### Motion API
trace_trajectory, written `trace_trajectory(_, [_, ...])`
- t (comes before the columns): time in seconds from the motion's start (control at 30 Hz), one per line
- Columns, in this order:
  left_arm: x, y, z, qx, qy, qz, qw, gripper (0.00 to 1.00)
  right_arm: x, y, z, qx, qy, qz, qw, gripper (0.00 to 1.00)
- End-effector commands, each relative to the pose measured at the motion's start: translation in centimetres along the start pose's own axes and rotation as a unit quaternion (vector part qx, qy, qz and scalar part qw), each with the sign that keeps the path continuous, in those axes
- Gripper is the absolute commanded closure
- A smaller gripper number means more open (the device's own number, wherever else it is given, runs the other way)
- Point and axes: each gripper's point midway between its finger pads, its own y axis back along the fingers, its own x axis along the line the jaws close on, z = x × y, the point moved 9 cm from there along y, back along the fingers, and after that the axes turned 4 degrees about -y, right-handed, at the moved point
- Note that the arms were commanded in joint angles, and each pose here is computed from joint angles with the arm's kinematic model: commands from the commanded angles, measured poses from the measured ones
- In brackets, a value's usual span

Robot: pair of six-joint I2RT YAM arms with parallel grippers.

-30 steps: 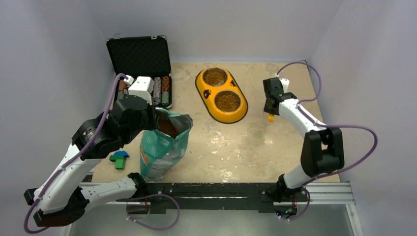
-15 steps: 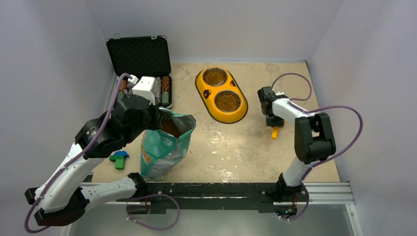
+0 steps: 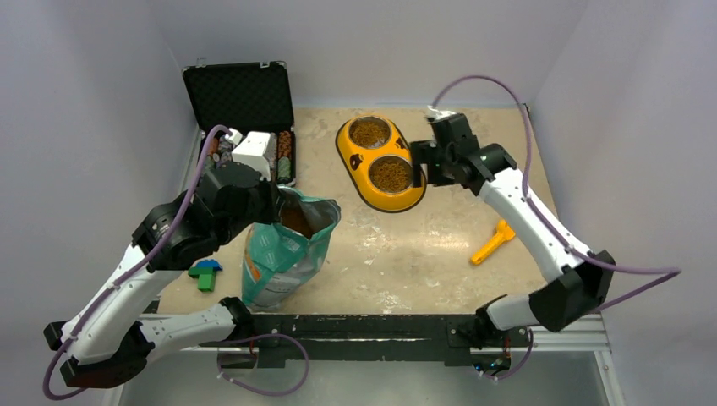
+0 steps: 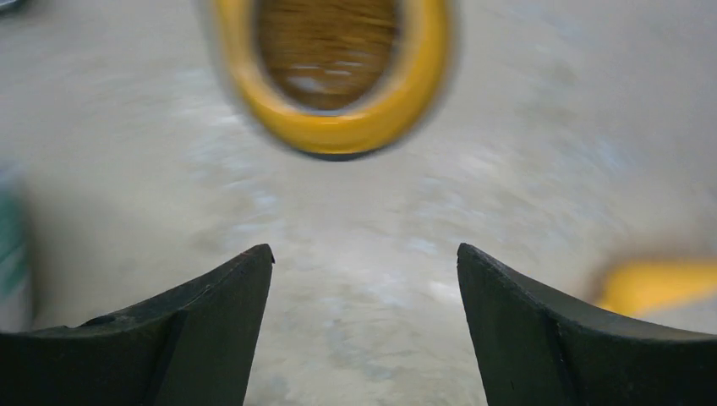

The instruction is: Serve the pet food

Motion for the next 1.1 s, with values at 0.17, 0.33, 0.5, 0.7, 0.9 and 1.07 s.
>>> trace_trajectory(0.17, [-1.5, 1.1, 2.2, -0.061, 0.014, -0.091, 0.994, 1.0, 16.1, 17.5, -3.4, -0.124, 0.307, 0.433, 0.839, 0.19])
trace_trajectory(0.33, [-1.9, 1.5, 2.2, -0.059, 0.01, -0.121, 0.991, 1.0, 18.2, 20.5, -3.1, -0.171, 0.29, 0.45, 0.827, 0.21])
trace_trajectory(0.5, [-3.0, 1.8, 2.7, -0.07, 0.0, -0.181, 0.981, 1.0, 19.1, 21.4, -2.7, -0.162, 0.29, 0.442, 0.833, 0.24])
trace_trajectory(0.7, [-3.4, 2.4, 3.7, -0.099, -0.008, -0.208, 0.973, 1.0, 20.4, 19.1, -3.5, -0.134, 0.305, 0.376, 0.865, 0.38])
trace_trajectory(0.9, [-3.0, 3.1, 4.6, -0.114, -0.008, -0.195, 0.974, 1.0, 19.0, 17.5, -5.1, -0.129, 0.3, 0.349, 0.879, 0.46])
trace_trajectory(1.07, [-3.5, 3.5, 4.9, -0.117, -0.014, -0.222, 0.968, 1.0, 18.2, 18.3, -3.8, -0.147, 0.259, 0.303, 0.905, 0.87])
